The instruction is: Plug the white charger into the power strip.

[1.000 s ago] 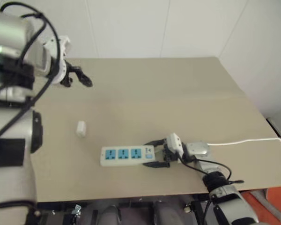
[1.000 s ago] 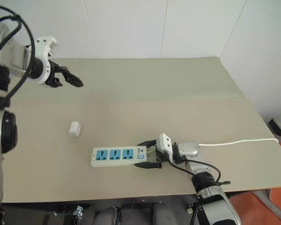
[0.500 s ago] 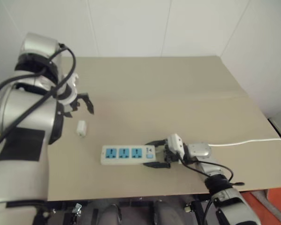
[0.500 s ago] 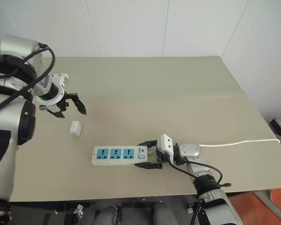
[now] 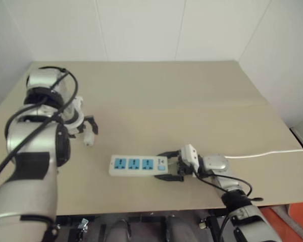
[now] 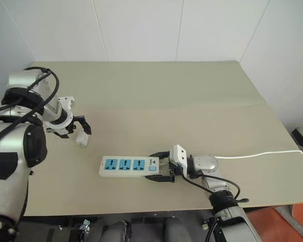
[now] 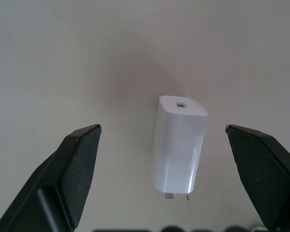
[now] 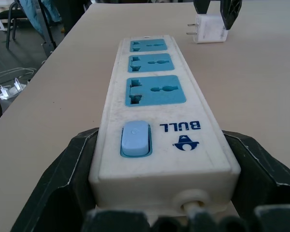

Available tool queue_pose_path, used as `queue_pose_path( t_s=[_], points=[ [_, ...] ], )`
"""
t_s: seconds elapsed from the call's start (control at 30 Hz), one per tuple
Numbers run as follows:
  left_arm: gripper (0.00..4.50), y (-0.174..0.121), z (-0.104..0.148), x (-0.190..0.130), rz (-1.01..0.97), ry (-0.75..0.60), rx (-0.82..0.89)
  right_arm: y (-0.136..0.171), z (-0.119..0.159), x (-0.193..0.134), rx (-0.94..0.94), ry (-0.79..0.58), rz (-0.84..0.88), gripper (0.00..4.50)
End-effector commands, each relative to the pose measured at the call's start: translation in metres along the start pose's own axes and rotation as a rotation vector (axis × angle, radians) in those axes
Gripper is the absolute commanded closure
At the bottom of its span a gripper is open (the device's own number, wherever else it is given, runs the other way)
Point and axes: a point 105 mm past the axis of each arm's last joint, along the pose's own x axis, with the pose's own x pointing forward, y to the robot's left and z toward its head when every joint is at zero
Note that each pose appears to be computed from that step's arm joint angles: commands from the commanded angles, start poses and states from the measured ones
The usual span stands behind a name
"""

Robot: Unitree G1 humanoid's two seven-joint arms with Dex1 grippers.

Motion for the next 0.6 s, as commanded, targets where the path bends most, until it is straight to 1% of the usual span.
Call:
queue_pose_path(
  t_s=[0.03, 0.2, 0.6],
  points=[
    [0.00, -0.006, 0.009, -0.002, -0.005, -0.051, 0.010, 0.008, -0.002, 0.007, 0.022, -0.002, 0.023, 1.08],
    [0.00, -0.013, 0.004, 0.002, -0.025, -0.025, 0.021, 0.007, -0.002, 0.005, 0.026, 0.000, 0.002, 1.08],
    [0.00, -0.009, -0.002, 0.011, -0.010, -0.003, 0.021, 0.009, -0.003, 0.007, 0.039, -0.003, -0.017, 1.08]
  ],
)
